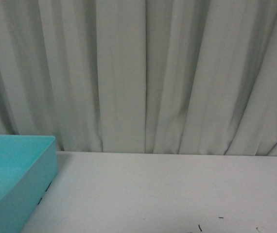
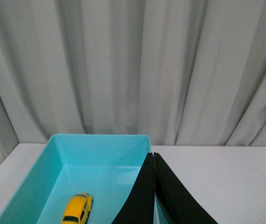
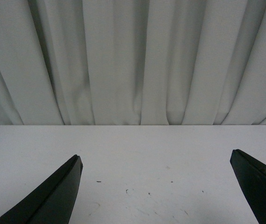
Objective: Wind up and store yellow beetle toy
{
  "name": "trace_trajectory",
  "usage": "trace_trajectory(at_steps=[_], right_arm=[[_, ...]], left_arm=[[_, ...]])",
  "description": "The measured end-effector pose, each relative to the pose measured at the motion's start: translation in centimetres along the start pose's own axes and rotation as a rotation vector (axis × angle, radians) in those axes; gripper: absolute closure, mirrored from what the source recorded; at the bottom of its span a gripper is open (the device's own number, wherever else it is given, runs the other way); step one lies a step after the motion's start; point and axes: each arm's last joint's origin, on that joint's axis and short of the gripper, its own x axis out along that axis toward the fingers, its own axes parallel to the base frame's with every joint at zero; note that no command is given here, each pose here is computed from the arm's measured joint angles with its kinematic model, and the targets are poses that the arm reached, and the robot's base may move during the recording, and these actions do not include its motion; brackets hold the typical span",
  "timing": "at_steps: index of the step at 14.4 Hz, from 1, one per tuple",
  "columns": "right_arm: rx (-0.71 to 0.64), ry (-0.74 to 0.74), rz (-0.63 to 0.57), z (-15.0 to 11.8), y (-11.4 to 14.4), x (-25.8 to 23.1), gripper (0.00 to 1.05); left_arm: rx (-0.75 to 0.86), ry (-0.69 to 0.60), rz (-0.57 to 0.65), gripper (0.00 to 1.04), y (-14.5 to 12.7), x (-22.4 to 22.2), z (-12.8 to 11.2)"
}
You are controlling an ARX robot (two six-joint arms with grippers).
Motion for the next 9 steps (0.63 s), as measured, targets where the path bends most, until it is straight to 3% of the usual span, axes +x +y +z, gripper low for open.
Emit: trace_trajectory(at_steps=[2,9], right_arm=[[0.000,0.000,0.000,0.0,0.0,0.0,0.07],[0.000,0.000,0.000,0.0,0.0,0.0,0.07]], left_arm=[[0.000,0.014,0.000,1.03,0.0,-0.9,-1.9],[0.000,0.010,0.000,1.03,0.0,-2.8,-4.3]])
